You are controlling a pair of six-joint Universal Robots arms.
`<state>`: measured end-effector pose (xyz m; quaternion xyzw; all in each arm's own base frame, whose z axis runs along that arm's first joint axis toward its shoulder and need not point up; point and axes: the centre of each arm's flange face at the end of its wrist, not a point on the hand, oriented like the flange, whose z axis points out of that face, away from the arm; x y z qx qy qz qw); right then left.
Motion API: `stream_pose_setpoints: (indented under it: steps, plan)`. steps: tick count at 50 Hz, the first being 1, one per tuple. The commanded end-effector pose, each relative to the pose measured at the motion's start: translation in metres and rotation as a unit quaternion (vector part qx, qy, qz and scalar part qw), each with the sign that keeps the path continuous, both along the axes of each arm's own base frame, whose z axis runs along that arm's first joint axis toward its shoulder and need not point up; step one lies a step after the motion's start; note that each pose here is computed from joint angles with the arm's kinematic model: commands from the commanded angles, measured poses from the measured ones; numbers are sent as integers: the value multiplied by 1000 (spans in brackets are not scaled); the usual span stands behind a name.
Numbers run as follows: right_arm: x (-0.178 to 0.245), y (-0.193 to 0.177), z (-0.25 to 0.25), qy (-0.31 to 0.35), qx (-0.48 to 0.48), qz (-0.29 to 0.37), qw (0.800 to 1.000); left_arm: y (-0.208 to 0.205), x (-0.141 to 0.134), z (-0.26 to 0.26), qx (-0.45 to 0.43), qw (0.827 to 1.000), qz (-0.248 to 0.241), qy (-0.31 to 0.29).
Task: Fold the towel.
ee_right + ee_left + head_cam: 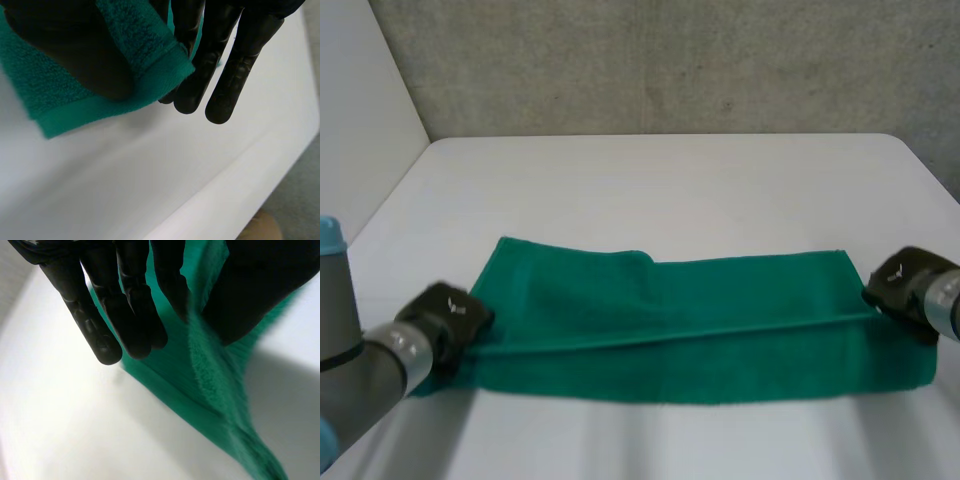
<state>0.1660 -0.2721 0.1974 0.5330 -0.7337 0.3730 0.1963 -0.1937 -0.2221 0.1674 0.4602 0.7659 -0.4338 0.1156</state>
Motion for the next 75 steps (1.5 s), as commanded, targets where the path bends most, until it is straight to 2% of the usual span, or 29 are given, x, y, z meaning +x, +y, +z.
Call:
stream_pose_setpoints:
  steps: [1, 5, 10, 23, 28, 32, 34, 39, 45, 47, 54, 62, 67, 75]
  plan:
    - [12, -64, -30, -78, -57, -46, 994, -68, -34, -4, -140, 988, -1, 73]
    - [27, -83, -31, -102, -96, -45, 989, -95, -48, -12, -167, 981, 0, 100]
    - [31, -98, -40, -96, -120, -63, 986, -124, -66, -24, -186, 977, -11, 106]
    - [44, -119, -57, -106, -161, -58, 979, -147, -73, -47, -201, 977, -15, 77]
    - [39, -128, -54, -138, -194, -91, 967, -145, -74, -47, -209, 975, -15, 76]
    - [35, -127, -34, -201, -205, -121, 950, -134, -80, -41, -209, 974, -25, 80]
    - [34, -118, -9, -236, -219, -127, 938, -129, -79, -32, -213, 973, -25, 83]
    - [29, -87, 14, -275, -206, -105, 933, -120, -76, -21, -217, 972, -25, 88]
    - [4, -59, 4, -276, -154, -114, 942, -100, -69, -13, -208, 974, -26, 88]
    - [-3, -41, -15, -278, -101, -120, 948, -96, -68, -13, -204, 975, -27, 87]
    - [-18, -26, -43, -285, -49, -139, 947, -85, -67, -13, -195, 976, -28, 93]
    - [-25, -32, -60, -294, -55, -138, 944, -83, -67, -11, -182, 974, -11, 134]
    - [-28, -40, -69, -293, -62, -140, 944, -82, -67, -13, -178, 974, -8, 138]
    - [-73, -64, -55, -249, -124, -213, 937, -82, -66, -12, -178, 975, -4, 137]
